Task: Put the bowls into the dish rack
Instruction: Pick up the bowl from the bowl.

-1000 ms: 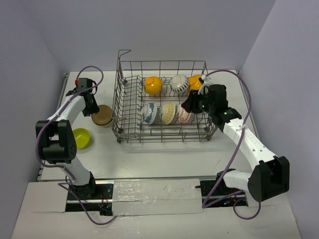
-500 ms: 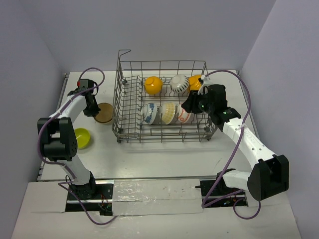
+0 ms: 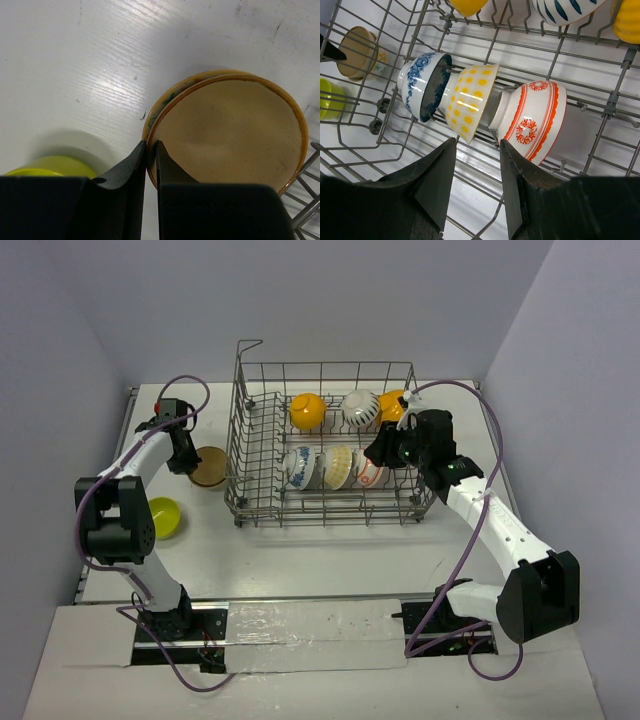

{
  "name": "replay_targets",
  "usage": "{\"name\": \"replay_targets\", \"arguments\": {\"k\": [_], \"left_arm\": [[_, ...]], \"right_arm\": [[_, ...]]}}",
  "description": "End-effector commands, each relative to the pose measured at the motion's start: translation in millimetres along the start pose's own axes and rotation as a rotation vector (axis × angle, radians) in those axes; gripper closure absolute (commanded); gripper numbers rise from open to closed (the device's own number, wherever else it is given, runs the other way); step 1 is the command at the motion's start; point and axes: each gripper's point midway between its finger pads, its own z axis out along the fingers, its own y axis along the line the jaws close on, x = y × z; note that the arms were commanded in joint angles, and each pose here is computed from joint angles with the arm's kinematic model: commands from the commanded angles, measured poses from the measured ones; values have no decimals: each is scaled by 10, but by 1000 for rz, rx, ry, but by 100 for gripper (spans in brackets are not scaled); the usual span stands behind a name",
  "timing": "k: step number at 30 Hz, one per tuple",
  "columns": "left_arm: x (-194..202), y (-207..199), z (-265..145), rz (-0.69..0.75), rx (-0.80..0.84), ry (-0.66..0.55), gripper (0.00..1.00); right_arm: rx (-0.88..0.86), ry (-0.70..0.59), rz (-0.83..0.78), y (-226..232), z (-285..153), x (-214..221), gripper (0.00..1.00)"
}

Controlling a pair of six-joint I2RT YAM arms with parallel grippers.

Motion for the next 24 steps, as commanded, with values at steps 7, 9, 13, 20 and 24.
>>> {"name": "replay_targets", "arguments": {"k": [7,9,13,20,24], "left_arm": [[-256,-38,-312,-15,36,-86,100],[-294,-33,-350,-21,36,-97,100],[-387,-27,-460,-37,37,-129,100],[-565,-46,-613,-55,46,-175,100],[-665,-59,-731,-64,58,-206,100]], "right_arm": [[-5,-38,-31,68,-42,-137,52],[-7,-39,-31,73,-46,-139,52],[-10,-48,-35,83,-63,-157,52],[-11,-51,-35,91,-79,-164,52],[-14,-52,-38,102,-82,-168,52]]}}
